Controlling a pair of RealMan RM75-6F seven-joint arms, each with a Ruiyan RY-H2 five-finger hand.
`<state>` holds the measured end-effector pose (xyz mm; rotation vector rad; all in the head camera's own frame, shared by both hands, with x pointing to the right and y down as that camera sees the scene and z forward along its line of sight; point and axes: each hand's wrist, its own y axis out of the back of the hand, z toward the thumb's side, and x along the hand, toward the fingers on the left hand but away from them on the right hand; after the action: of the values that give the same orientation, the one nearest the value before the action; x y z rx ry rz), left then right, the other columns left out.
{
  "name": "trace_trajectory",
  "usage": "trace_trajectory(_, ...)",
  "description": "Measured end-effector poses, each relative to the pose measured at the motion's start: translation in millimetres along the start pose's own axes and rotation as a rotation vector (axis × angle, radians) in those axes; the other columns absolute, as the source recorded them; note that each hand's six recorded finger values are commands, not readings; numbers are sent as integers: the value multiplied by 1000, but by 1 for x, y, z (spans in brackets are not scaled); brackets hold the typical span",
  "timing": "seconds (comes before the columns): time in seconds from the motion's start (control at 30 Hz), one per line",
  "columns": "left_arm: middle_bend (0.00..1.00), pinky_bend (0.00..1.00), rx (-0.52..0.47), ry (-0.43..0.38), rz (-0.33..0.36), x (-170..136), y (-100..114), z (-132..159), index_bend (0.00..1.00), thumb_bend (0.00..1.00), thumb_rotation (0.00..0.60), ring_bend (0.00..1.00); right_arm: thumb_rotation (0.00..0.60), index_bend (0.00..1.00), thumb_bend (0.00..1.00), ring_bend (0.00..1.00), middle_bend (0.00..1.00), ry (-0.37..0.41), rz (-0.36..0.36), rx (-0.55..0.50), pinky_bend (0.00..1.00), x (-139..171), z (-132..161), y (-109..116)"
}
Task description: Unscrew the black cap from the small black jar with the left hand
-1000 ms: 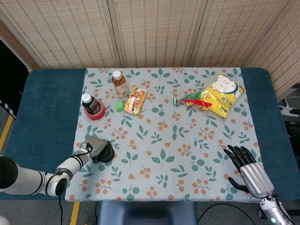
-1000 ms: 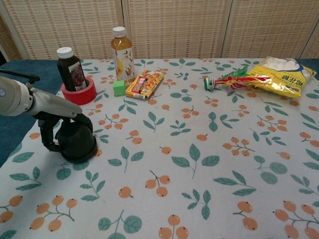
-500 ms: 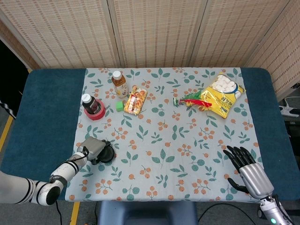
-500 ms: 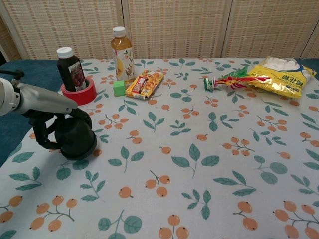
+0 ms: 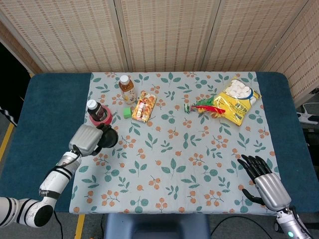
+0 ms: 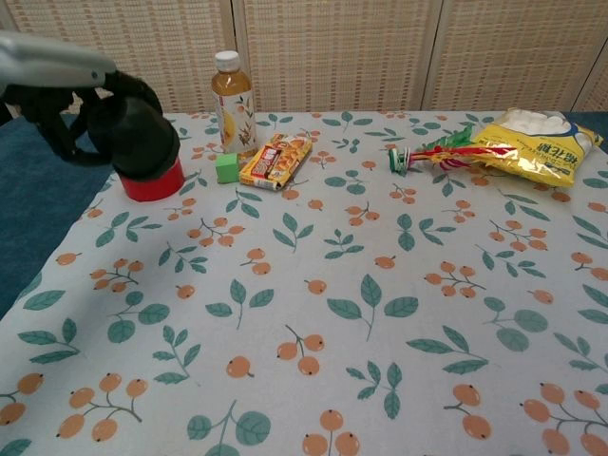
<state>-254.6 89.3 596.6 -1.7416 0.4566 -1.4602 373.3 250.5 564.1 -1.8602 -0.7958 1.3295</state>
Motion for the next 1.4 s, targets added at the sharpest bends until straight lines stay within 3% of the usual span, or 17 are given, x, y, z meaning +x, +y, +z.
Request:
trace_trajectory(0.13, 839, 836, -36, 72, 194, -6, 38, -8, 809, 720, 600, 591, 600, 0, 194, 0, 0, -4, -1, -2, 0, -1, -1, 0)
trace_trajectory(0.2, 839, 836, -41, 92, 214, -5, 39, -10, 809, 719, 600, 592, 600, 0, 195, 0, 0, -2, 7, -1, 0, -1, 0, -2)
trace_trajectory(0.27, 838, 834, -40, 105, 190, -2, 31, -12, 809, 719, 600, 593, 600, 0, 194, 0, 0, 3, 21, 3, 0, -2, 1, -5)
trace_trajectory(0.4, 836, 830, -50, 76, 46, 9, 0, -7, 809, 719, 600, 597, 600, 0, 194, 0, 0, 10, 26, 2, 0, -2, 2, -6)
trace_trajectory(0.57, 836, 824, -176, -79, -224, 8, -42, 21, 809, 719, 600, 597, 600, 0, 194, 0, 0, 12, 22, -3, 0, -1, 1, -4)
trace_trajectory(0.73, 835, 821, -402, -228, -440, -13, -51, 50, 809, 721, 600, 597, 600, 0, 194, 0, 0, 18, 26, -6, 0, 0, 3, -4)
trace_trajectory(0.87, 836, 833, -563, -284, -520, -17, -38, 61, 809, 730, 600, 597, 600, 0, 194, 0, 0, 21, 26, -6, 0, 1, 3, -4)
trace_trajectory(1.0, 838, 839, -631, -266, -517, -6, -34, 55, 809, 725, 600, 602, 600, 0, 195, 0, 0, 27, 17, -12, 0, 3, 4, -1)
trace_trajectory(1.1, 837, 838, -637, -221, -460, 2, -35, 44, 809, 724, 600, 603, 600, 0, 195, 0, 0, 28, 13, -12, 0, 4, 3, 0)
trace_trajectory(1.27, 835, 836, -520, -141, -285, 11, -12, 20, 809, 728, 600, 603, 600, 0, 194, 0, 0, 31, 29, -10, 0, 2, 5, -5)
trace_trajectory(1.4, 836, 834, -415, -171, -235, 8, -2, 20, 809, 726, 600, 601, 600, 0, 195, 0, 0, 38, 32, -10, 0, 3, 6, -5)
